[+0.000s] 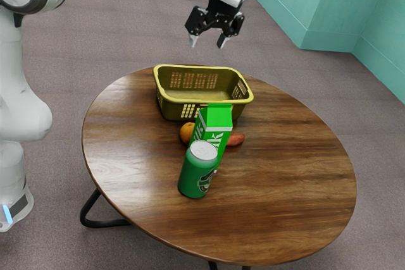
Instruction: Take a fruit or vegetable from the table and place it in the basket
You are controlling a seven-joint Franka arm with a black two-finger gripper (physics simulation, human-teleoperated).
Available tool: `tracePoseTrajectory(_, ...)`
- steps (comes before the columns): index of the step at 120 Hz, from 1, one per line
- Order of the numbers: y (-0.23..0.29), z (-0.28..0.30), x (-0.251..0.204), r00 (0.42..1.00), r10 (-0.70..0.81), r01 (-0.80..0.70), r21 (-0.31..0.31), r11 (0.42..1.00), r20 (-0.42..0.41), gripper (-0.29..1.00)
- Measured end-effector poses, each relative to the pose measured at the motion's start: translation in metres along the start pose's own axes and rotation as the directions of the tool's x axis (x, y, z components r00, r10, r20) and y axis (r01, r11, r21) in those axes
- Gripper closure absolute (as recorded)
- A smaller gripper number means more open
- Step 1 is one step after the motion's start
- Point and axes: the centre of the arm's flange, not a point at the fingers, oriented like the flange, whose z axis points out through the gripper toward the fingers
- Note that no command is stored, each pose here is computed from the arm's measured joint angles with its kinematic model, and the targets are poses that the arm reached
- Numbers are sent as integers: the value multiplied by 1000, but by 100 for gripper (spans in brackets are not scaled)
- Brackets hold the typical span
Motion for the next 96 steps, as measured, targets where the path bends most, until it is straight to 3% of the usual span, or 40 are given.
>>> tracePoseTrajectory(23,-22,41,2,999,-9,14,-109,994,38,0)
tracePoseTrajectory(33,-22,47,12,999,9,-4,-129,992,38,0)
tracePoseTrajectory(51,-22,41,70,994,108,-109,-32,994,-22,0)
tracePoseTrajectory(71,-40,37,65,994,89,-86,58,995,-60,0)
tracePoseTrajectory(96,-52,34,61,990,112,-101,121,988,-91,0)
